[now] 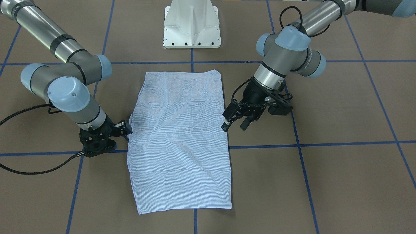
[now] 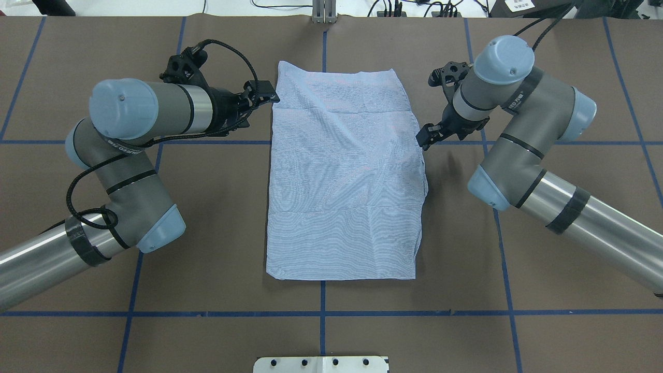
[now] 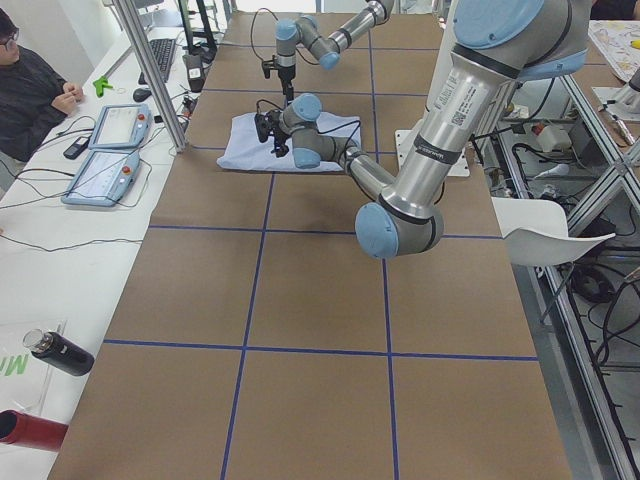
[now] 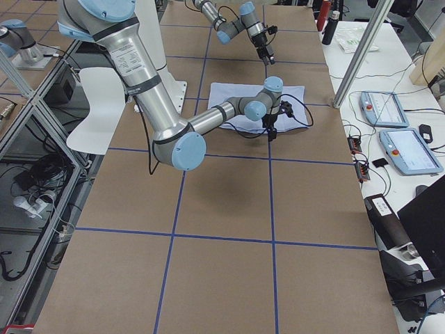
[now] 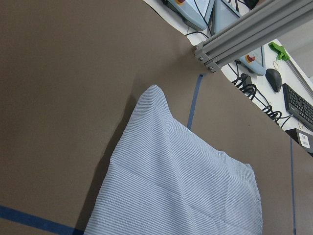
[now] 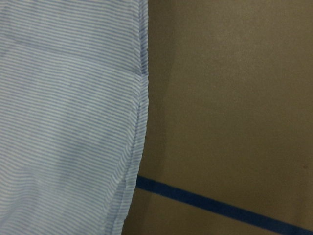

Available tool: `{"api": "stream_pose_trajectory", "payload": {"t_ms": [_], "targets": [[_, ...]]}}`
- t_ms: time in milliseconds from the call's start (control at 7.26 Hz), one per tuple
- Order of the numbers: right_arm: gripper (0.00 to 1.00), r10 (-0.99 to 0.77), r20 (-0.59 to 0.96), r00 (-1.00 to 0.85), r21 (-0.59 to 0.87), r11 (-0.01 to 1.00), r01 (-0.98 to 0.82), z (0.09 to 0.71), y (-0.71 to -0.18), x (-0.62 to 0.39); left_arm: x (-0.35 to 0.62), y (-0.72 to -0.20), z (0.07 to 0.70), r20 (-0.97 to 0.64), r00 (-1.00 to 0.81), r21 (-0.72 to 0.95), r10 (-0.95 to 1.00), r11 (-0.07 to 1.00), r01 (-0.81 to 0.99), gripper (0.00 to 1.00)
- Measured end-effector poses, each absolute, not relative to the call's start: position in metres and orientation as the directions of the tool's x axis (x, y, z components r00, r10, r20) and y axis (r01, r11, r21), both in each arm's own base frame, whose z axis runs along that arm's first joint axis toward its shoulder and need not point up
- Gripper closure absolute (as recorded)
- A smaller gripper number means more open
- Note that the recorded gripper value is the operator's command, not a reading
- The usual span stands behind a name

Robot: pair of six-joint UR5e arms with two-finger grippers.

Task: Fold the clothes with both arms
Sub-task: 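Release the shirt with the left gripper and move it toward the robot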

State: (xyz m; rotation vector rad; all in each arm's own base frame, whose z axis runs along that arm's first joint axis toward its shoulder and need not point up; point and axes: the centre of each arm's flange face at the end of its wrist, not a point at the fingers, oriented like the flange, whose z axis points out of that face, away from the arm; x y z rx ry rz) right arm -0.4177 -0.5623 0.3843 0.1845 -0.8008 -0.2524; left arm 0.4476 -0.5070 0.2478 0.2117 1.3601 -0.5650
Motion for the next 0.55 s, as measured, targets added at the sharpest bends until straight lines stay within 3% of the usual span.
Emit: {"api": "stream_pose_trajectory", "payload": {"t_ms": [551], "targets": [[0.0,-0.125,0.827,0.548,0.115,0.992,0.053,0.338,-0.492,-0.37,0.484,-0.344,0.257,-0.915,0.111,-0.332,-0.387,0.881,0.337,0.01]]}}
